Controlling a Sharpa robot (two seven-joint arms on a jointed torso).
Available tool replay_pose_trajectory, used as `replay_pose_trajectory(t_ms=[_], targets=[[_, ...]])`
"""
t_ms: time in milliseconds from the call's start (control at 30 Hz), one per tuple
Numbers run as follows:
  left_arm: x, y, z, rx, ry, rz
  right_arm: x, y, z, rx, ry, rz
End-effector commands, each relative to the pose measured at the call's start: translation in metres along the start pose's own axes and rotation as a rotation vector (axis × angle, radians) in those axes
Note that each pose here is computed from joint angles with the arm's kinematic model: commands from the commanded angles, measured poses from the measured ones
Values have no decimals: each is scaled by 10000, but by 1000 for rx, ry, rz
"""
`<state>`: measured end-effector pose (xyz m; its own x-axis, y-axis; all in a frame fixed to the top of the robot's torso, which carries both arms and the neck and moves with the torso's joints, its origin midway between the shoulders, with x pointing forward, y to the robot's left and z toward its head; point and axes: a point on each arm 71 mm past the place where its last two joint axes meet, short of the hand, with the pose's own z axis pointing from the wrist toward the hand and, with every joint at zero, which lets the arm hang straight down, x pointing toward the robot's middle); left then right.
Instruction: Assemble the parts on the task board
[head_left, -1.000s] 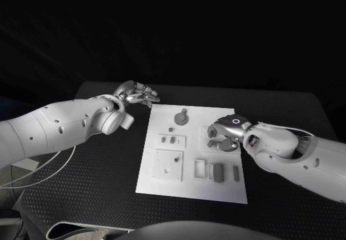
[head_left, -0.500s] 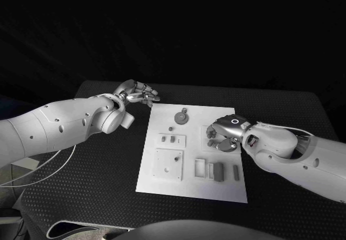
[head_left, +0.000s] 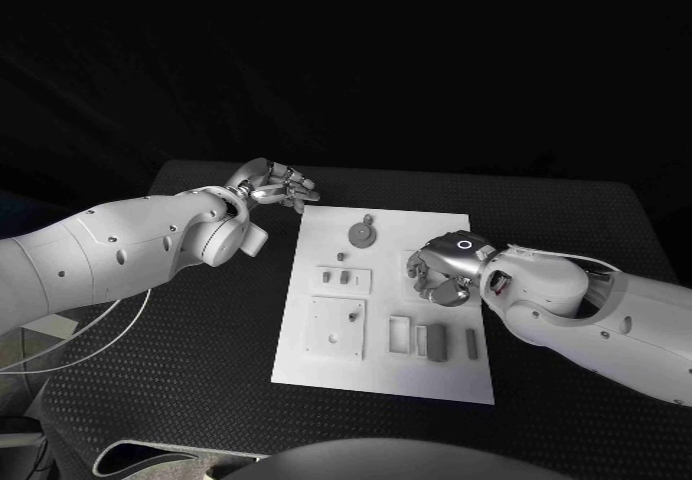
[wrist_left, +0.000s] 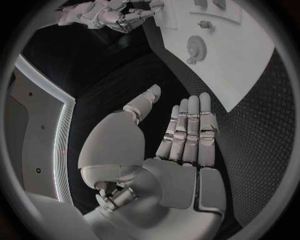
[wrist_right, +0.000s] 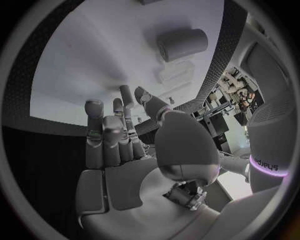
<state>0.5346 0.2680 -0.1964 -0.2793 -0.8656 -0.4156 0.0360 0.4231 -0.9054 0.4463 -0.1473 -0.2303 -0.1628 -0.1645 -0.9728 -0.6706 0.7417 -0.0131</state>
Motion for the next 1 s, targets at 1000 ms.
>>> replay_pose_trajectory(t_ms=[1000], targets=[[7,-17,-1,12,12,-5,-43,48,5,-20,-62,-49]])
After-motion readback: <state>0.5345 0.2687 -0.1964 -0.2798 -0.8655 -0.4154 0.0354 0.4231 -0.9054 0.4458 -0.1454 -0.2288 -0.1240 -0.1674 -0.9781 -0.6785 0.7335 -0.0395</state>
